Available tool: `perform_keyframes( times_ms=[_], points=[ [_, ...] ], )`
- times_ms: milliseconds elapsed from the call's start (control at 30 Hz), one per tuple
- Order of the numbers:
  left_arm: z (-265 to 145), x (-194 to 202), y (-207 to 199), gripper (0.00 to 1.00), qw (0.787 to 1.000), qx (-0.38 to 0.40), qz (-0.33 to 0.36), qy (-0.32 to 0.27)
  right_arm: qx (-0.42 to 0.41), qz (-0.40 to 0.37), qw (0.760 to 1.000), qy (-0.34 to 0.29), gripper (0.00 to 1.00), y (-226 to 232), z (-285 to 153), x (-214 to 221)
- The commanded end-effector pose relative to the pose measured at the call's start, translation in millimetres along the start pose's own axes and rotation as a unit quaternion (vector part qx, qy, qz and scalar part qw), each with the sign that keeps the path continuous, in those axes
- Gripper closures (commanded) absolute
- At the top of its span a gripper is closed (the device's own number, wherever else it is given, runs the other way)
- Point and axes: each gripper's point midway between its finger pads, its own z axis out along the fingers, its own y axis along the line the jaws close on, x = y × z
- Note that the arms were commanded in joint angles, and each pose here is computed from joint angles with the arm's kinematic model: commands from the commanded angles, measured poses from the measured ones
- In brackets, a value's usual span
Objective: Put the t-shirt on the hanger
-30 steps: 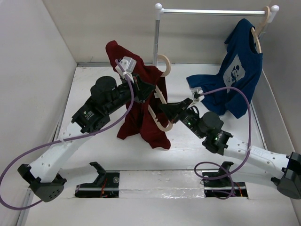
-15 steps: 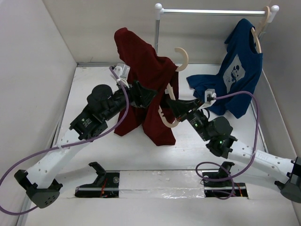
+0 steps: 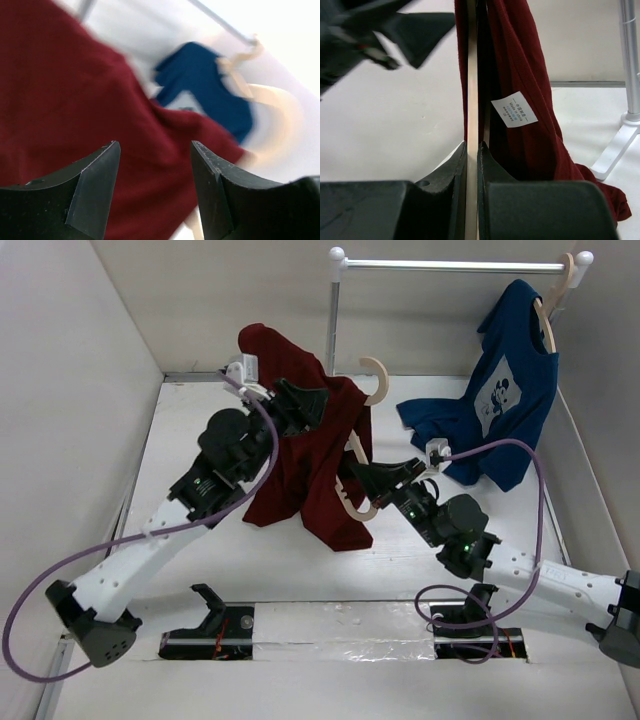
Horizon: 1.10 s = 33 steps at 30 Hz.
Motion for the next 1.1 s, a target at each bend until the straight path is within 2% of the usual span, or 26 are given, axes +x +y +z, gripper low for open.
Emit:
perform_keyframes(
  times_ms=[0,133,367,567,800,1000,1067],
  points=[
    [9,-36,9,0.46,0.996,-0.054,0.018,-0.069,-0.021,0.014,0.997,-0.072,1.00,18,-3,-44],
    [11,-54,32,0.45,0.985,-0.126,0.059,-0.100,-0.018,0.013,0.997,-0.074,1.00,17,-6,-48],
    [-7,-71,60,0.43,0.979,-0.151,0.050,-0.129,0.010,0.007,0.997,-0.073,1.00,7,-15,-55],
    [-3,-65,108,0.40,0.981,-0.157,0.024,-0.109,-0.013,0.005,0.998,-0.067,1.00,14,-21,-64],
    [19,-42,116,0.37,0.988,-0.138,0.017,-0.071,-0.037,0.014,0.997,-0.066,1.00,24,-30,-71],
    [31,-23,122,0.40,0.991,-0.121,0.025,-0.051,-0.057,0.012,0.997,-0.041,1.00,36,-31,-72],
    [33,-25,115,0.41,0.993,-0.101,0.023,-0.060,-0.062,0.010,0.997,-0.041,1.00,38,-30,-72]
  ],
)
